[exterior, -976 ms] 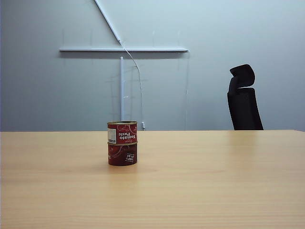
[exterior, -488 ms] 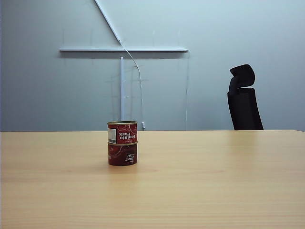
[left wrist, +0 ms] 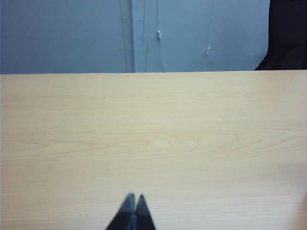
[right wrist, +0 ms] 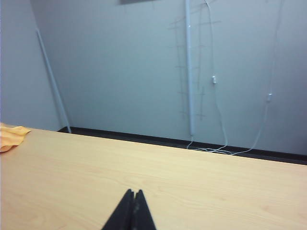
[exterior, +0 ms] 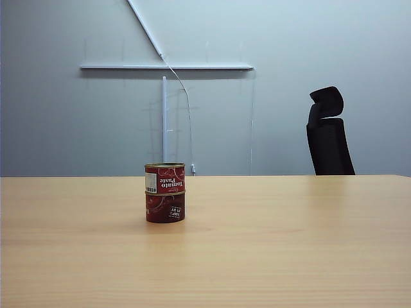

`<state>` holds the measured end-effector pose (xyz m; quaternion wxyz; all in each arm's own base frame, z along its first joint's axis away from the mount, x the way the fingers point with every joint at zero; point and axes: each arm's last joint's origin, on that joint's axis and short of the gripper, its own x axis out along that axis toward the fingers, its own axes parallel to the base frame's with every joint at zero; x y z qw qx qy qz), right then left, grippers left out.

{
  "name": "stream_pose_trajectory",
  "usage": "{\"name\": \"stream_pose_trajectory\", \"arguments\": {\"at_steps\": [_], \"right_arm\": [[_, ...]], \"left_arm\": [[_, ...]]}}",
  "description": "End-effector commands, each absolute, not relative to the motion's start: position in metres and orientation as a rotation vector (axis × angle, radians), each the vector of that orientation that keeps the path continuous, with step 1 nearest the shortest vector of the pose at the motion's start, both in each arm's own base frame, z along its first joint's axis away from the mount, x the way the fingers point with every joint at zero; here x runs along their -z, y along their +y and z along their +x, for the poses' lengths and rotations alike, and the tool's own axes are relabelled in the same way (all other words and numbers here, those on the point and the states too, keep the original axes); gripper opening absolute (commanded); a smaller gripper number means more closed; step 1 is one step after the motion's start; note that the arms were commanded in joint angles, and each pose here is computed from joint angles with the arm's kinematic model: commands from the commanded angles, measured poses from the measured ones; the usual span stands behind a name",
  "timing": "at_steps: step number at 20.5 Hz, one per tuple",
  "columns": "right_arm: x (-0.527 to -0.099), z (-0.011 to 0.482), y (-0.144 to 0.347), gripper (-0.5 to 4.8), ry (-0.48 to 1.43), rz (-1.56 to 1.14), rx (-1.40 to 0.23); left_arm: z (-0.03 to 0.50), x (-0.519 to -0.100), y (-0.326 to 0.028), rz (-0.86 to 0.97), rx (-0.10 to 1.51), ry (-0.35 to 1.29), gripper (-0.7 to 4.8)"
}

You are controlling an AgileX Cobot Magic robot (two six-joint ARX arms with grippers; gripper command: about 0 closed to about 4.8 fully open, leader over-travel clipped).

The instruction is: Stack a can of tomatoes on the right onto the can of tomatoes on the left.

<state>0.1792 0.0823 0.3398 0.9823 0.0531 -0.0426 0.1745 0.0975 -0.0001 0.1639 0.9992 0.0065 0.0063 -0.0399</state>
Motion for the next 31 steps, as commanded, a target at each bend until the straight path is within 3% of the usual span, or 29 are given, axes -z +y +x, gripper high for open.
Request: {"name": "stream_pose_trajectory", "arguments": {"at_steps": [1,18,23,26,31], "right_arm": [[-0.343,0.179,0.080,-0.05,-0.106,0.100,-0.309],[-0.337,0.177,0.081,-0.05,-0.040,0.054,-0.307],[-0.340,0.143,0.057,-0.05,-0.063,-0.042,-0.180],[-0.302,0.132,0.036,-0.05,-0.062,-0.048,-0.088],[-0.232,0.109,0.014,-0.05,-0.048,-0.048,-0.075]], "left_arm": [[0.097,-0.166,0.000,0.018,0.077,0.002,-0.02],[0.097,-0.165,0.000,0.018,0.078,0.003,-0.02],[0.097,-0.165,0.000,0.018,0.078,0.007,-0.02],[0.097,-0.165,0.000,0.018,0.079,0.010,-0.02],[0.097,-0.165,0.000,0.018,0.082,0.010,-0.02]]}}
